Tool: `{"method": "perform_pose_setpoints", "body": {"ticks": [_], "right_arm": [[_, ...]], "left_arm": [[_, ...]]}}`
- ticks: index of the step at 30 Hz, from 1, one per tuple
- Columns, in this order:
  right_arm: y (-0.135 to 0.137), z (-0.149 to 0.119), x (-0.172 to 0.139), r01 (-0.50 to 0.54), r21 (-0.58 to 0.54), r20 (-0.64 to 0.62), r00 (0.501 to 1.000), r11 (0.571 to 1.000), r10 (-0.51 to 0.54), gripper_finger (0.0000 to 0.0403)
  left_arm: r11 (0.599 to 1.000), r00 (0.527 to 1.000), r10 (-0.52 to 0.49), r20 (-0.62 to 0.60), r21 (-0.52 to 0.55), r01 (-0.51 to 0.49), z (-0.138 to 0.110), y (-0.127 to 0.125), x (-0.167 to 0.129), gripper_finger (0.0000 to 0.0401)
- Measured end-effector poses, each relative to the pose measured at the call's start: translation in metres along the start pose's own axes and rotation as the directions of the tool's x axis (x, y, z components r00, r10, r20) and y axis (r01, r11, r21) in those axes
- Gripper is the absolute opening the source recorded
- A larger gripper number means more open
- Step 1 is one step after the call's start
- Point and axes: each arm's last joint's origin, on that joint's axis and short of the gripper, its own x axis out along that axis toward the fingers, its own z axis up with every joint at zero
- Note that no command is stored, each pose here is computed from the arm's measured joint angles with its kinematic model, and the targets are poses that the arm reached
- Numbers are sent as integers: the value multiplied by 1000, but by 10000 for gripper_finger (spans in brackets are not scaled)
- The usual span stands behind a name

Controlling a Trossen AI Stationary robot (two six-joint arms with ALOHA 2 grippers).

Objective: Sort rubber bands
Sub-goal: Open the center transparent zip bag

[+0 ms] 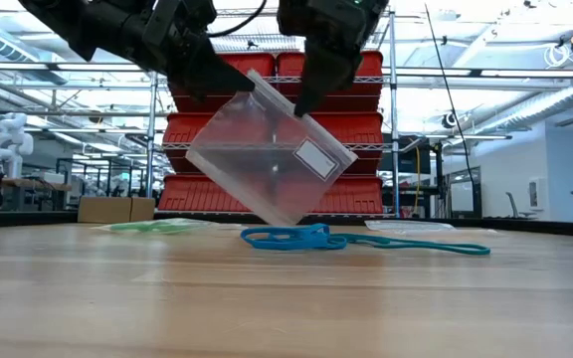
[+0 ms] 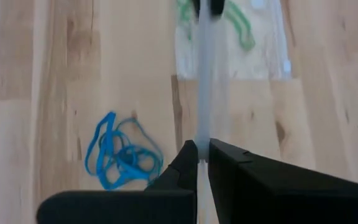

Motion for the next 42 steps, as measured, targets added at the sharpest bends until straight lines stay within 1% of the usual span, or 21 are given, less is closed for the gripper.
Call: {"method": "perform_pose_setpoints", "body": {"ticks": [14, 22, 25, 28, 33, 37, 38, 40, 42], "right_arm": [[6, -15, -2, 10, 16, -148, 989, 1000, -7, 0], [7, -20, -3, 15, 13, -197, 980, 1000, -12, 0], [8, -22, -3, 19, 23, -217, 976, 1000, -13, 0], [10, -27, -5, 29, 33, -266, 964, 999, -19, 0], [13, -30, -7, 44, 56, -290, 957, 997, -25, 1], [15, -31, -7, 45, 72, -290, 957, 996, -22, 23], [16, -31, -8, 43, 73, -298, 954, 996, -20, 32], [18, -39, -8, 47, 66, -364, 931, 997, -20, 55], [20, -36, -10, 41, 73, -346, 938, 997, -13, 80]], "left_arm": [[1000, 1000, 0, 8, 1, 0, 1, 0, -1, 0], [1000, 1000, 0, 7, 0, 0, 1, 0, -1, 0], [1000, 1000, 0, 5, 0, 0, 1, 0, -1, 0], [1000, 1000, 0, 3, 0, 0, 1, 0, -1, 0], [1000, 1000, -3, 12, 7, 3, 2, 0, -1, 0], [1000, 1000, 6, 11, 14, -6, 2, 0, -1, 0], [1000, 1000, 14, 10, 23, -14, 2, 1, -1, 0], [999, 999, 30, 16, 25, -30, 2, 1, -2, 0], [999, 999, 39, 13, 25, -39, 2, 2, -2, 0]]}}
